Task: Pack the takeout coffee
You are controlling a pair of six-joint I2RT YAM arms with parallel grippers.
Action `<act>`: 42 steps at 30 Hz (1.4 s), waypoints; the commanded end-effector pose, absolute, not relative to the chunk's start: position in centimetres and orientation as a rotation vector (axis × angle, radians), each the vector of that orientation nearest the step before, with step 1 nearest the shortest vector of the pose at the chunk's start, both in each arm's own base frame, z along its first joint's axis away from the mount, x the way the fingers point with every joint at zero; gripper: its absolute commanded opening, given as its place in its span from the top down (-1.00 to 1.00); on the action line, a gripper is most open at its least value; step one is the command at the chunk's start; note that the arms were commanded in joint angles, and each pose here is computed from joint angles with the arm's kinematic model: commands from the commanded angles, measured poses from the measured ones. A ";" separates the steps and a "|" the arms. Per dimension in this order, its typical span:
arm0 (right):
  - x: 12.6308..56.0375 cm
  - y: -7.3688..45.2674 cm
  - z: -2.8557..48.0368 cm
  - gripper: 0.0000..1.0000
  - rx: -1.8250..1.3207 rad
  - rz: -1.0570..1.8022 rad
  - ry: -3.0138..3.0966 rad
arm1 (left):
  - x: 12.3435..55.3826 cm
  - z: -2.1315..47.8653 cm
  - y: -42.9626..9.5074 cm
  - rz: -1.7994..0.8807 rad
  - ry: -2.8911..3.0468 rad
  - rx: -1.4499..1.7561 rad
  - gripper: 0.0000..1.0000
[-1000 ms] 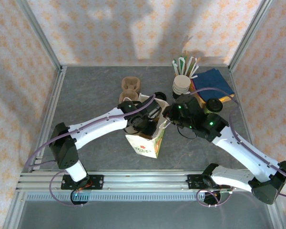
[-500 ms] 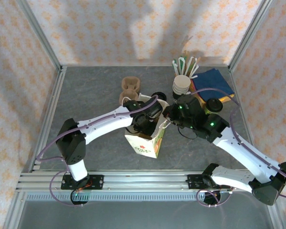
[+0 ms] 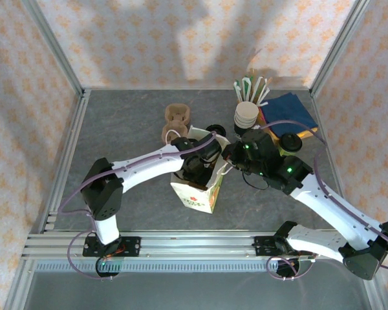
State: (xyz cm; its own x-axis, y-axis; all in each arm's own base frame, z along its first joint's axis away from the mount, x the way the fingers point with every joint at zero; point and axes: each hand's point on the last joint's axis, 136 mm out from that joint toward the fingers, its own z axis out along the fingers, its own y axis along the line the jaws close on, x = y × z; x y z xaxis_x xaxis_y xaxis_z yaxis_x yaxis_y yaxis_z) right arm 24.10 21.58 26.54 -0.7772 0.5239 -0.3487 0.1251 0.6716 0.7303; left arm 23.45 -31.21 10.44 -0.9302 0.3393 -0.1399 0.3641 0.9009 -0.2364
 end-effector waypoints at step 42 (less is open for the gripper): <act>23.8 22.0 33.2 1.00 0.384 1.156 2.135 | 22.7 6.3 -31.8 -0.383 3.032 0.556 0.71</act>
